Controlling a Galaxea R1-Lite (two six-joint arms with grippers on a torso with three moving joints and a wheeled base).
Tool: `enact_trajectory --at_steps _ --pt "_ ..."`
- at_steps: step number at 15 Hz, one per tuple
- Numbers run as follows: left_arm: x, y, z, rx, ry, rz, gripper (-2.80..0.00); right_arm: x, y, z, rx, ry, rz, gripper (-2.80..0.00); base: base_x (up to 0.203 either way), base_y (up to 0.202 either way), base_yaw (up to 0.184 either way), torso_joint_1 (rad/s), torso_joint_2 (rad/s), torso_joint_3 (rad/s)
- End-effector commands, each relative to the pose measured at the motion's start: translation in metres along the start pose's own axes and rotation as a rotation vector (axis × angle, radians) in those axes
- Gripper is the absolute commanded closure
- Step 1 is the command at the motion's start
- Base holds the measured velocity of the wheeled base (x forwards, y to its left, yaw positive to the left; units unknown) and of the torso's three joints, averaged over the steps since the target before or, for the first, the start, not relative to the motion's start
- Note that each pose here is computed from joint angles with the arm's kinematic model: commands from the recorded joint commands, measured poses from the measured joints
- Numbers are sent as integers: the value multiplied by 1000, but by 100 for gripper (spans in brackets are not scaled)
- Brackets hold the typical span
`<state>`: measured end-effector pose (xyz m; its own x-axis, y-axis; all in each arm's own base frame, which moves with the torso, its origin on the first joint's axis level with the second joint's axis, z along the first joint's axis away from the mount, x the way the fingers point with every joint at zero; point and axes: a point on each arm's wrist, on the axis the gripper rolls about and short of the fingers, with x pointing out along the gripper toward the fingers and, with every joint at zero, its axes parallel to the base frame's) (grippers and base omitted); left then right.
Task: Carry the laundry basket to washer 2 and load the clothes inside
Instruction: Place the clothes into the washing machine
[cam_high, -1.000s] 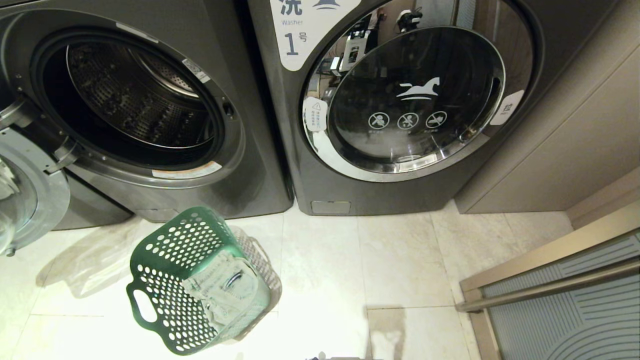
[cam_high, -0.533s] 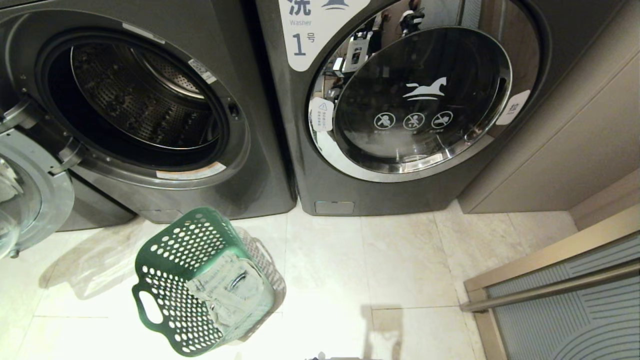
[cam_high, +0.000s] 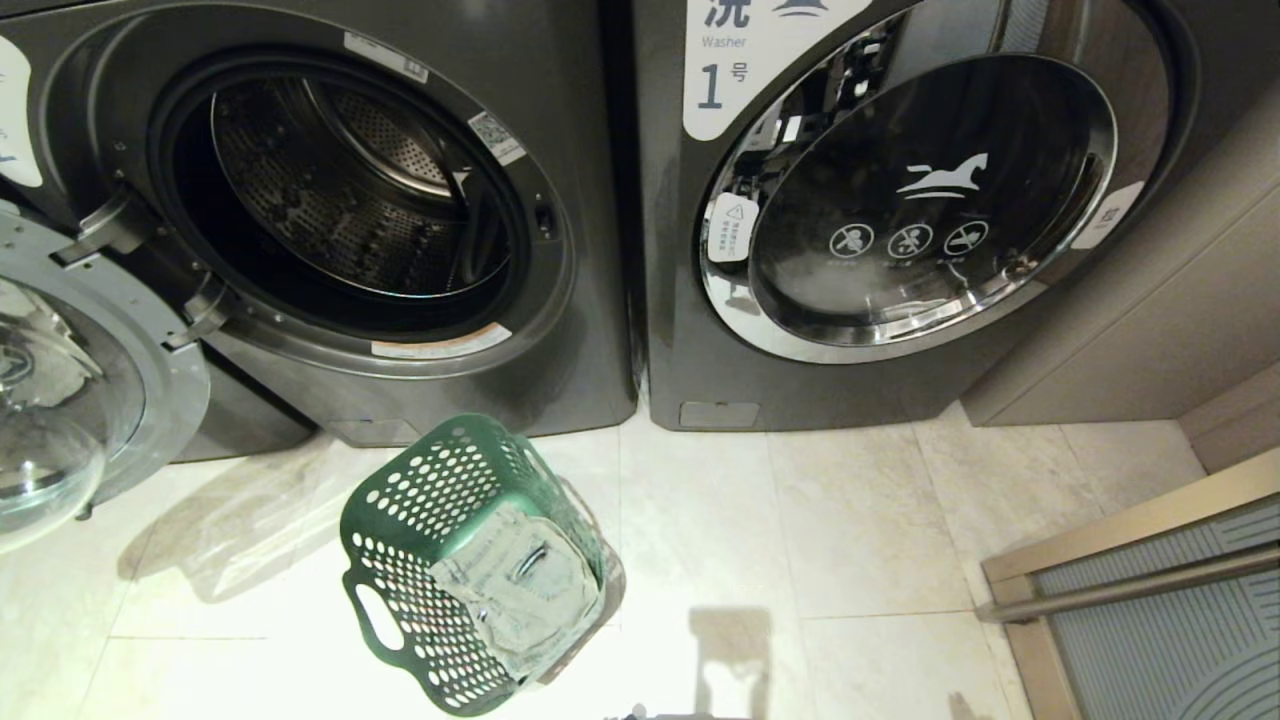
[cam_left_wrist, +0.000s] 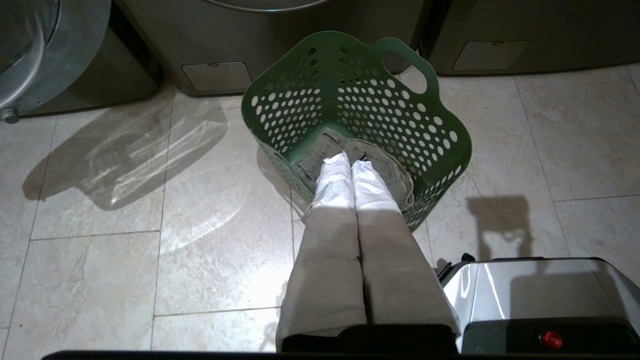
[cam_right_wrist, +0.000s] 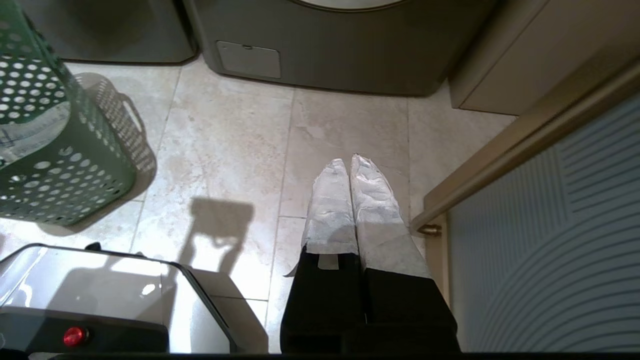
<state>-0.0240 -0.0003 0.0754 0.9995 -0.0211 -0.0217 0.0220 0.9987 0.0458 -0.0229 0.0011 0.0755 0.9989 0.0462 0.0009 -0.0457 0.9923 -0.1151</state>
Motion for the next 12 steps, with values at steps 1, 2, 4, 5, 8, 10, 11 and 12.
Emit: enact_trajectory --at_steps 1,2,4,5,8,10,11,12 --pt "0 0 0 -2 1 0 0 0 0 0 -1 1 1 0 0 198 -5 0 0 4" --pt "0 0 0 -3 1 0 0 0 0 0 -1 1 0 0 0 196 -2 2 2 2" --pt "0 0 0 -3 1 0 0 0 0 0 -1 1 1 0 0 197 -2 2 4 2" --pt "0 0 0 -3 1 0 0 0 0 0 -1 1 1 0 0 194 -4 2 -2 2" --pt "0 0 0 -3 1 0 0 0 0 0 -1 1 1 0 0 197 -1 -3 6 4" --pt "0 0 0 -3 1 0 0 0 0 0 -1 1 1 0 0 198 0 4 4 1" --pt "0 0 0 -3 3 1 0 0 0 0 -1 1 1 0 0 193 -5 3 -1 4" --pt "0 0 0 -4 2 1 0 0 0 0 0 1 0 0 0 188 -4 2 2 2"
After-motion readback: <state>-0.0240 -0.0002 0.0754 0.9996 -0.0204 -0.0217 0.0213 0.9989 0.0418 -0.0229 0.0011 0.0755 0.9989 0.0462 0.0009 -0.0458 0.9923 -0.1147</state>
